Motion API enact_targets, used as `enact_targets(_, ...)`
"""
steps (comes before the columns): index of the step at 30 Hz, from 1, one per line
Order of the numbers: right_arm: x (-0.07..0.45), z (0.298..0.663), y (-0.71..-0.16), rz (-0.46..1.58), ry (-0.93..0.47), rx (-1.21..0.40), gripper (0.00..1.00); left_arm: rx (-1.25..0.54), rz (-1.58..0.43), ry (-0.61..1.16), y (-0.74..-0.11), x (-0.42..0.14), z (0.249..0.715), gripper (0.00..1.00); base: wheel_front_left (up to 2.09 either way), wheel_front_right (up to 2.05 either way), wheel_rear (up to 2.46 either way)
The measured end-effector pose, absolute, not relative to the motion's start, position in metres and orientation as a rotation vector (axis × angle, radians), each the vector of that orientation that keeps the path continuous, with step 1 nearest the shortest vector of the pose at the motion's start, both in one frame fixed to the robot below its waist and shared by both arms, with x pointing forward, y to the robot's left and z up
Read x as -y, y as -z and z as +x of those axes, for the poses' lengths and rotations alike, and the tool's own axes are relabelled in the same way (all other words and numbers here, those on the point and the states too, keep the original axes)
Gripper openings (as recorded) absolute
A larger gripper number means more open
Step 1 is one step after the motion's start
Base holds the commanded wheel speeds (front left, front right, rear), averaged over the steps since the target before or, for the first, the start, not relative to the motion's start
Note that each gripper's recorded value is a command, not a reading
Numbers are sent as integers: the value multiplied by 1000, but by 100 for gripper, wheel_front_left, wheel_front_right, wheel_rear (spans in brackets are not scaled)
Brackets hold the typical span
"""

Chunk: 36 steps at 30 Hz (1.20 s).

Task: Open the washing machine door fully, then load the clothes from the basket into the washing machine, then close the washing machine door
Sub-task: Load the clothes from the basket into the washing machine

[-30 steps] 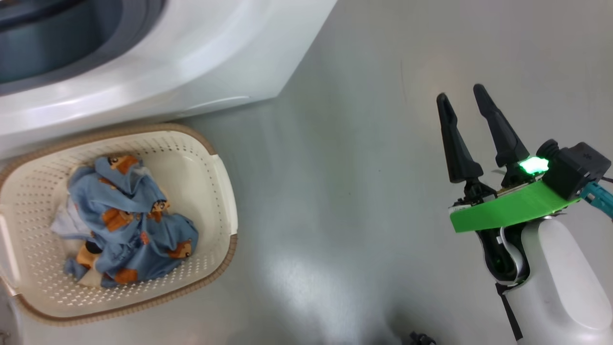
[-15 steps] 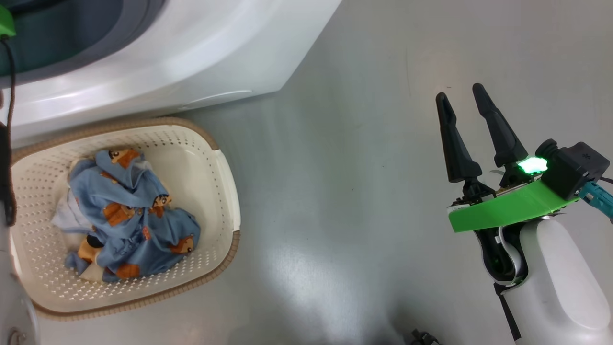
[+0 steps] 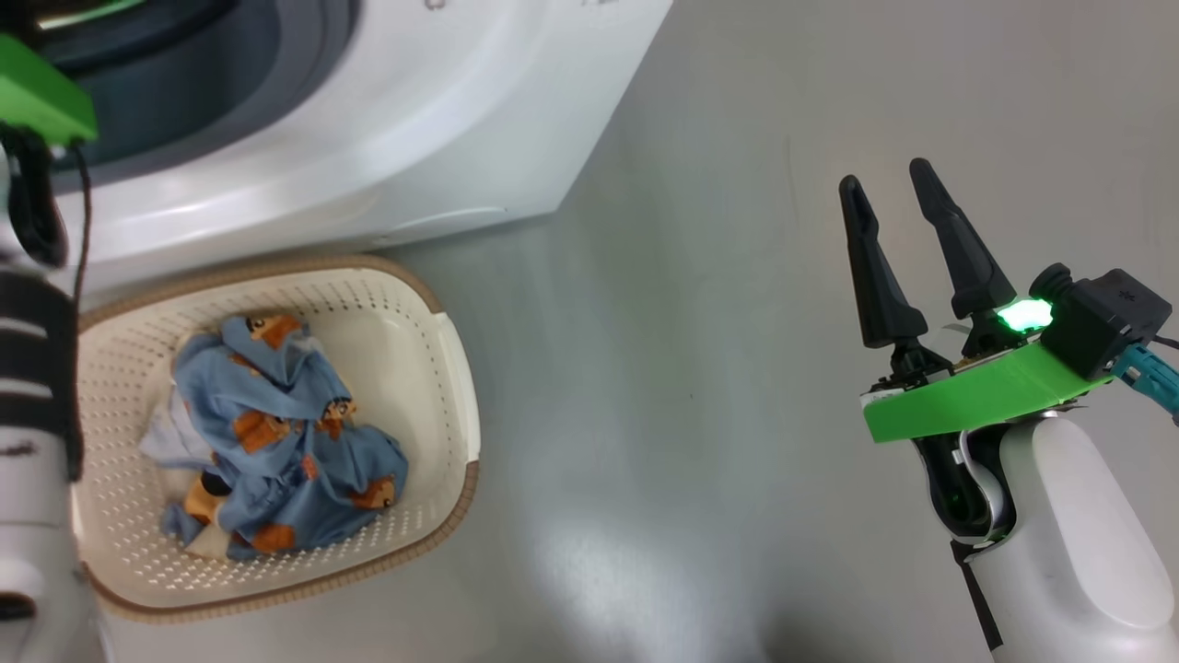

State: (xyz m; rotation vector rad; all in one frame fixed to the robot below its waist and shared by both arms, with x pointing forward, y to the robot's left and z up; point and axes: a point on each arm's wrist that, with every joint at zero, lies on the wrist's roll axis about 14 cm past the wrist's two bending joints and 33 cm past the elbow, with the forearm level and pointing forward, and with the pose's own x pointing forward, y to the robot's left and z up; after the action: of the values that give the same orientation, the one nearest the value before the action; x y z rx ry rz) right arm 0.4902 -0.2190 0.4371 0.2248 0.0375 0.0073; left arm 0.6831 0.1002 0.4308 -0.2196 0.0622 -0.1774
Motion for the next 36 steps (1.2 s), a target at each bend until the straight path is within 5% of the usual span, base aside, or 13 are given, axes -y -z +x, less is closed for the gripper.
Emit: enact_targets(36,197,455,-515,233,-96,107,100,42,-233,131,-491,-147,526,100,0,0,0)
